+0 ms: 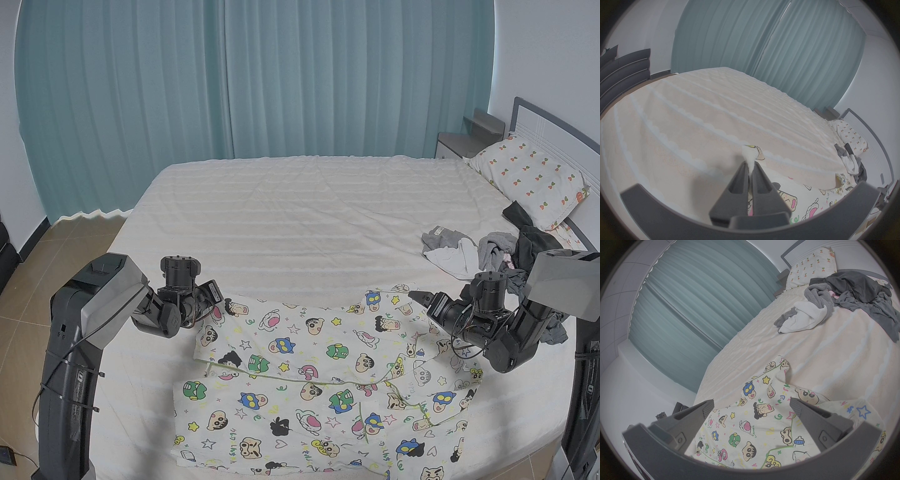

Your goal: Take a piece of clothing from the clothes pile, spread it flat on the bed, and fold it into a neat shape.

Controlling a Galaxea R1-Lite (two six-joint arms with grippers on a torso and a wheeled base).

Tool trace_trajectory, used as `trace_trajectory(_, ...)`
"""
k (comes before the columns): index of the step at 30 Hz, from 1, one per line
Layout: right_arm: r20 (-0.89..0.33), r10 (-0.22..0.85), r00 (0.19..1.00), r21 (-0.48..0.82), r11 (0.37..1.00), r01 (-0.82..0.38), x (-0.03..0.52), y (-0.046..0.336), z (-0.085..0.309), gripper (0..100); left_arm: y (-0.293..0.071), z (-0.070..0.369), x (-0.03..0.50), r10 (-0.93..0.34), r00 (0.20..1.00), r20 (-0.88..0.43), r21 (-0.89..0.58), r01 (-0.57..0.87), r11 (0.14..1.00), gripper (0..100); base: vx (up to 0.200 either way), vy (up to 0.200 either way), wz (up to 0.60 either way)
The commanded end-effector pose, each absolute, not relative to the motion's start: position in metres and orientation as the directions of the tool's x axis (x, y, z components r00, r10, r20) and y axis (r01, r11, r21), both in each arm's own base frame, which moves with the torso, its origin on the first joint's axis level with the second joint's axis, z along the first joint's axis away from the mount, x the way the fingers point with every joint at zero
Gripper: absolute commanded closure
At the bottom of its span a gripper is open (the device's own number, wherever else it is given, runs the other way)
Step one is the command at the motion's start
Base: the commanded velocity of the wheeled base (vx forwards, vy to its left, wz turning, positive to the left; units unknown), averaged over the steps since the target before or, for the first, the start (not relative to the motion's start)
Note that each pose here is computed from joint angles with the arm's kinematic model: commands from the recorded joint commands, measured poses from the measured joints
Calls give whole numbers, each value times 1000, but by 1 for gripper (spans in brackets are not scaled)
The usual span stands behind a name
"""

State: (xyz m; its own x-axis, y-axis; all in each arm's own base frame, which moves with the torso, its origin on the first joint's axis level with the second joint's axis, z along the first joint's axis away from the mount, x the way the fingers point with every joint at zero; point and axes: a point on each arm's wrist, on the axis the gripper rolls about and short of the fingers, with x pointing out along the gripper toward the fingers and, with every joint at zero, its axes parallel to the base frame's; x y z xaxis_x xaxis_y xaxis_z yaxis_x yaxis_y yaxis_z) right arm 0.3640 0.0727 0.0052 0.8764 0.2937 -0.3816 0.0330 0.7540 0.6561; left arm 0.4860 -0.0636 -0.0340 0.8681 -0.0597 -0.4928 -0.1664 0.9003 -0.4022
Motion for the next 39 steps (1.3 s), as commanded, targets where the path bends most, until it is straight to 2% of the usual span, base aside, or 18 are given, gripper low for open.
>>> trace_trajectory(1, -383, 295, 876, 656, 754, 33, 364, 73, 5, 0, -63, -39, 486, -51, 865, -500, -397, -176, 901, 0, 0, 0, 0)
trace_trajectory(8, -380, 291, 878, 656, 754, 34, 364, 72, 6, 0, -54, -34, 483, -30, 862, -506, -396, -201, 896, 0, 0, 0, 0)
trace_trajectory(12, -346, 293, 891, 661, 750, 10, 364, 72, 20, 0, -42, -12, 463, -42, 852, -522, -407, -206, 890, 0, 0, 0, 0)
trace_trajectory(17, -330, 315, 890, 660, 751, -21, 343, 76, 43, 0, -33, 25, 414, -170, 825, -538, -497, -148, 855, 0, 0, 0, 0)
trace_trajectory(21, -350, 316, 882, 656, 755, -11, 317, 71, 53, 0, -29, 49, 372, -223, 831, -510, -567, -130, 813, 0, 0, 0, 0)
trace_trajectory(29, -416, 331, 847, 618, 786, -4, 254, 64, 55, 0, -25, 39, 302, -262, 812, -521, -585, -116, 803, 0, 0, 0, 0)
trace_trajectory(35, -406, 374, 834, 628, 777, -42, 228, 70, 53, 0, -16, 36, 321, -222, 855, -468, -588, -114, 801, 0, 0, 0, 0)
trace_trajectory(39, -408, 381, 830, 632, 774, -45, 218, 69, 50, 0, -13, 35, 314, -220, 844, -488, -605, -146, 782, 0, 0, 0, 0)
